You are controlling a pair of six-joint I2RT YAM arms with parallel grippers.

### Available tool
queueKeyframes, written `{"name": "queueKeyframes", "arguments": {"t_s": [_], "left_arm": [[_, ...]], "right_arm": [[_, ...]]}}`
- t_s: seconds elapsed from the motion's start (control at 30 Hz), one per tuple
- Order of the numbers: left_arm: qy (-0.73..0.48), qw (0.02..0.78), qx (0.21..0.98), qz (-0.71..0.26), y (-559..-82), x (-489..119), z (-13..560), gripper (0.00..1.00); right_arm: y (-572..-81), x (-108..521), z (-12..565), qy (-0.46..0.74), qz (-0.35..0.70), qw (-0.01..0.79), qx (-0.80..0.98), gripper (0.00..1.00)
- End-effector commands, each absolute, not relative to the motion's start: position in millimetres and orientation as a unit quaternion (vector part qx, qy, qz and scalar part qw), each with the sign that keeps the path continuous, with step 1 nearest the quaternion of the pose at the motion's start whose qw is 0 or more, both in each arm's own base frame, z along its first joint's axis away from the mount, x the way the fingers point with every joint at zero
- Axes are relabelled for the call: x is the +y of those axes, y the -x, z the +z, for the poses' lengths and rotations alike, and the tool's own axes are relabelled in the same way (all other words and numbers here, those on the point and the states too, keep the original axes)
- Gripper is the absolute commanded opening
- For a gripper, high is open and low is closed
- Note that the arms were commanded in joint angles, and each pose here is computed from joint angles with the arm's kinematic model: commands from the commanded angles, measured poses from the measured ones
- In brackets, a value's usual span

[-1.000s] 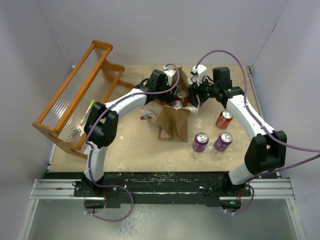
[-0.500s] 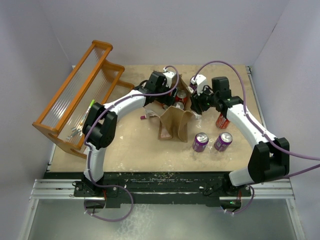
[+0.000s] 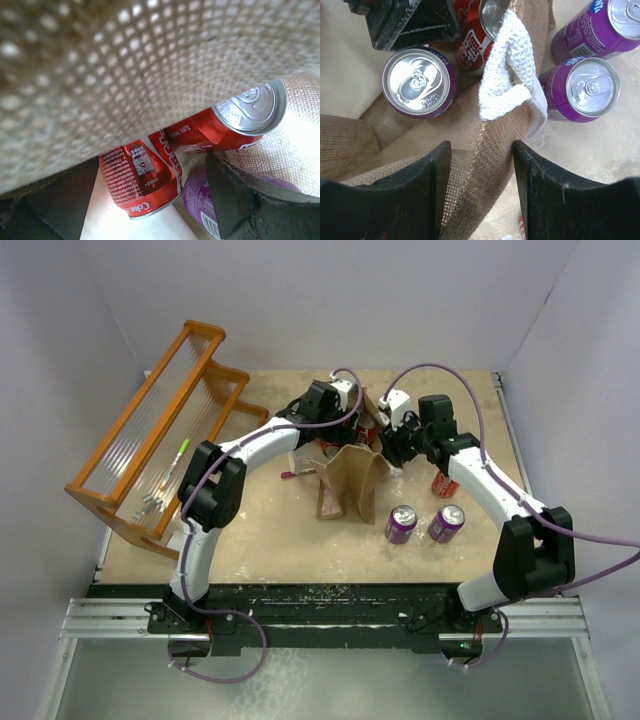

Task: Place the beverage into the canvas bag
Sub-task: Adjust the drink in the canvas bag.

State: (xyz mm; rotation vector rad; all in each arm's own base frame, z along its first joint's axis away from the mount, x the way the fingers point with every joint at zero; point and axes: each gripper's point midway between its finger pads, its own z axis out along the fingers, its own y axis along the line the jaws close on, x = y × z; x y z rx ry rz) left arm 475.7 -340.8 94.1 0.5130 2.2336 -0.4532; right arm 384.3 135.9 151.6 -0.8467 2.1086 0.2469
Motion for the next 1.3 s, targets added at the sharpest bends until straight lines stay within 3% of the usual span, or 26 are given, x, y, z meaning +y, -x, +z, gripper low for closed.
{"name": "queueKeyframes", "arguments": {"t_s": [0.0, 0.43, 0.6, 0.83, 1.1, 1.27], "left_arm": [[-0.150, 0.336, 0.918, -0.147, -473, -318, 42, 0.91], [-0.142, 0.255, 0.942, -0.166, -427, -309, -5, 0.93], [-0.153, 0.219, 0.948, -0.173, -401, -307, -23, 0.99], [-0.169, 0.211, 0.947, -0.175, -399, -315, -48, 0.98], [-0.170, 0.200, 0.944, -0.200, -396, -332, -69, 0.82], [-0.173, 0.242, 0.931, -0.211, -415, -340, -44, 0.69]], "right_arm": [[-381, 134, 134, 0.342, 0.094, 0.381, 0.854, 0.55], [-386, 137, 123, 0.326, 0.104, 0.375, 0.861, 0.55], [-386, 137, 118, 0.323, 0.105, 0.374, 0.863, 0.55], [-393, 136, 116, 0.305, 0.099, 0.378, 0.868, 0.54], [-394, 132, 122, 0.284, 0.089, 0.395, 0.869, 0.54], [-394, 132, 126, 0.284, 0.089, 0.400, 0.867, 0.54]]}}
